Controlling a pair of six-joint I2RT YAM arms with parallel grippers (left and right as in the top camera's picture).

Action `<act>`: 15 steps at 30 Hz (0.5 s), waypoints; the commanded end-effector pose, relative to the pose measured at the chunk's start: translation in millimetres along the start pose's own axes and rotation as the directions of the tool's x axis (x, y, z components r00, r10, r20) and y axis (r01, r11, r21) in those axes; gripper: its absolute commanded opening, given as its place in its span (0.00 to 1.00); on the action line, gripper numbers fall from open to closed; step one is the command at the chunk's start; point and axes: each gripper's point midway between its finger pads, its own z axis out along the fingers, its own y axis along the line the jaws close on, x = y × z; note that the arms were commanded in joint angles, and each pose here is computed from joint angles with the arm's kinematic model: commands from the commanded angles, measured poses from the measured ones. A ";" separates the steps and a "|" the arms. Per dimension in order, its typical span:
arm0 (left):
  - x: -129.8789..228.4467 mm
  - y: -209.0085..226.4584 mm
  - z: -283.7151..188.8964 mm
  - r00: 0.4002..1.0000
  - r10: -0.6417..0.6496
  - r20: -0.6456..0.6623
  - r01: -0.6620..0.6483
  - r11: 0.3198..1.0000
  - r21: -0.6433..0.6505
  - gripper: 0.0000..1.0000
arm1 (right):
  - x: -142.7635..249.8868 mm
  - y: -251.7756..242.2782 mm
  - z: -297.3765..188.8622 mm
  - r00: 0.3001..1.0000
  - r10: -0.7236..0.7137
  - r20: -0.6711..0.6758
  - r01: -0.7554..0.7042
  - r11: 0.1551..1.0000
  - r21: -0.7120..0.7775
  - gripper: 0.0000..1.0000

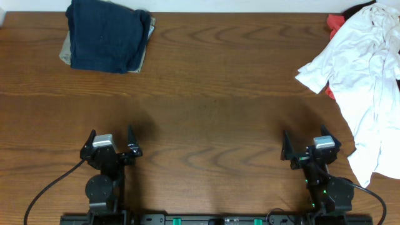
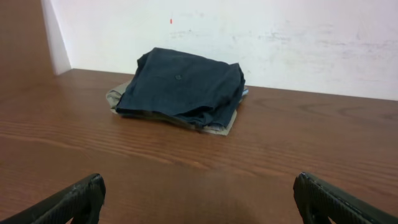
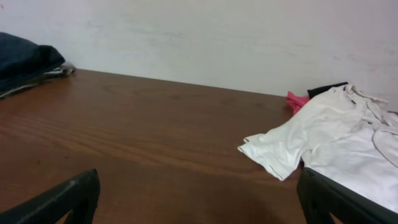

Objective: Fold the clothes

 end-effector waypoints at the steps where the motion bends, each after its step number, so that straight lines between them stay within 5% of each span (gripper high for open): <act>1: 16.0 4.4 0.6 0.999 0.009 -0.049 -0.010 1.000 -0.020 0.98 | -0.1 -1.0 -0.2 1.000 -0.006 0.002 0.006 1.000 0.010 0.99; 15: -24.5 -25.4 -7.2 0.995 -0.096 0.036 0.090 0.985 0.150 0.97 | -65.2 2.0 -9.1 0.964 -0.031 0.265 0.033 0.999 -0.004 0.99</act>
